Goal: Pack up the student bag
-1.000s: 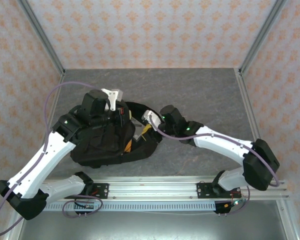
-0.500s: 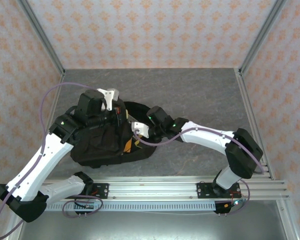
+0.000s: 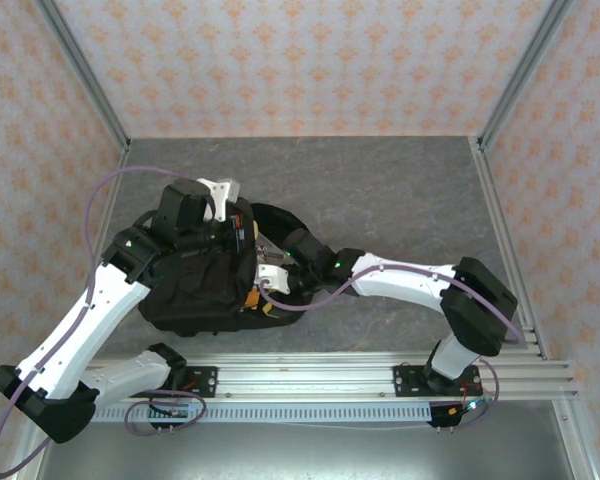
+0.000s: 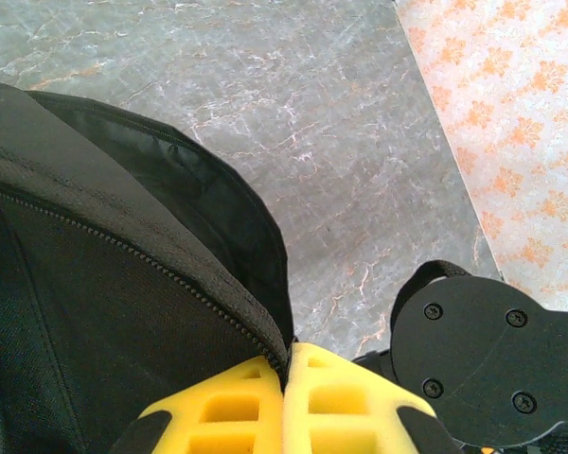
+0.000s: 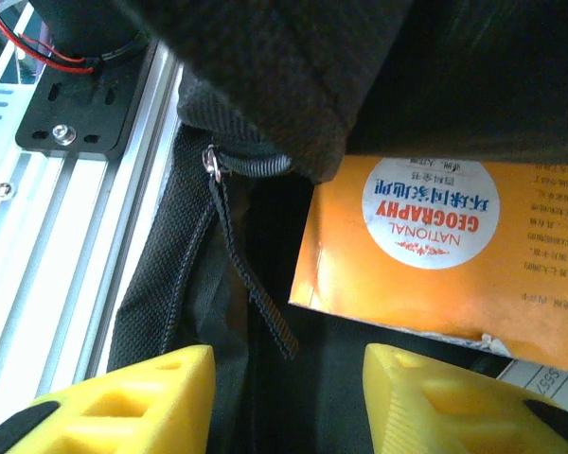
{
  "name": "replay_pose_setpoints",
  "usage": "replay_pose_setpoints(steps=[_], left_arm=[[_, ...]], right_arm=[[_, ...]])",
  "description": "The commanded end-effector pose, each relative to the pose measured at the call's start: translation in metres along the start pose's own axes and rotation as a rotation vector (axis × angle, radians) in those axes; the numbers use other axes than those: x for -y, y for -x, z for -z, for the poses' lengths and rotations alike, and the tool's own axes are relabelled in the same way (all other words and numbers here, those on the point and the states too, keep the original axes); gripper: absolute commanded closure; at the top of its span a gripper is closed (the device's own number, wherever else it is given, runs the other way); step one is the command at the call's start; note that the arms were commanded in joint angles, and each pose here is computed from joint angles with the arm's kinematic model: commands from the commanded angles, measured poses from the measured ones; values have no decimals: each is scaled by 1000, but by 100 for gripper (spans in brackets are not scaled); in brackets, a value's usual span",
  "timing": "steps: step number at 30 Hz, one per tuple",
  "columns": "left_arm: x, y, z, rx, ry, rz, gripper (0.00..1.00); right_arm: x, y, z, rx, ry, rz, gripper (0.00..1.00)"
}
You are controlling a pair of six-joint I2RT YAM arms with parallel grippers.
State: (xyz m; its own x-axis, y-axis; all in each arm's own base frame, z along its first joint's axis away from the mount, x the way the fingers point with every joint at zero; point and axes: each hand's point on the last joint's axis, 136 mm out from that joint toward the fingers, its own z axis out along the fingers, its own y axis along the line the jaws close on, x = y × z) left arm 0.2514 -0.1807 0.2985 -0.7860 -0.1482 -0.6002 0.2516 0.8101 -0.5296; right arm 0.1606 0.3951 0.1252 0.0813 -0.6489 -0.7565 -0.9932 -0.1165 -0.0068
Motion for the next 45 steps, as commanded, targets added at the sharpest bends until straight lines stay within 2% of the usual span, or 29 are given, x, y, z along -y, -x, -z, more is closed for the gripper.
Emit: replay_pose_setpoints(steps=[1, 4, 11, 13, 15, 18, 21, 25, 26, 29, 30, 32, 38, 41, 45], left_arm=[[12, 23, 6, 96, -57, -4, 100], [14, 25, 6, 104, -64, 3, 100], [13, 27, 1, 107, -67, 17, 100], [13, 27, 0, 109, -67, 20, 100], [12, 27, -2, 108, -62, 21, 100], [6, 24, -5, 101, -41, 18, 100], [0, 20, -10, 89, -20, 14, 100], [-5, 14, -12, 66, 3, 9, 100], [-8, 13, -11, 63, 20, 6, 96], [-20, 9, 1, 74, 88, -9, 67], [-25, 7, 7, 81, 118, -13, 60], [-34, 5, 21, 104, 164, -17, 53], [-65, -16, 51, 146, 300, 80, 49], [-81, -35, 61, 147, 349, 202, 49], [-97, -66, 61, 161, 341, 421, 49]], right_arm=[[0, 5, -9, 34, -9, 4, 54], [-2, 8, -13, 36, -12, 7, 50], [-14, 6, -34, -4, 30, 29, 52], [-17, 6, -36, -4, 40, 27, 58], [-17, 7, -36, 4, 38, 19, 73], [-16, 11, -27, 26, 9, 24, 89], [-20, 12, -16, 23, 0, 21, 100], [-26, 4, -7, -52, 20, 1, 100], [-26, 1, -6, -73, 19, -11, 100], [-27, -6, -3, -114, 13, -48, 100], [-28, -8, -2, -123, 11, -60, 100], [-24, -11, 1, -138, -20, -86, 100], [-14, -6, 15, -159, -99, -166, 100], [-8, 0, 25, -199, -130, -216, 100], [0, -9, 36, -346, -174, -276, 100]])
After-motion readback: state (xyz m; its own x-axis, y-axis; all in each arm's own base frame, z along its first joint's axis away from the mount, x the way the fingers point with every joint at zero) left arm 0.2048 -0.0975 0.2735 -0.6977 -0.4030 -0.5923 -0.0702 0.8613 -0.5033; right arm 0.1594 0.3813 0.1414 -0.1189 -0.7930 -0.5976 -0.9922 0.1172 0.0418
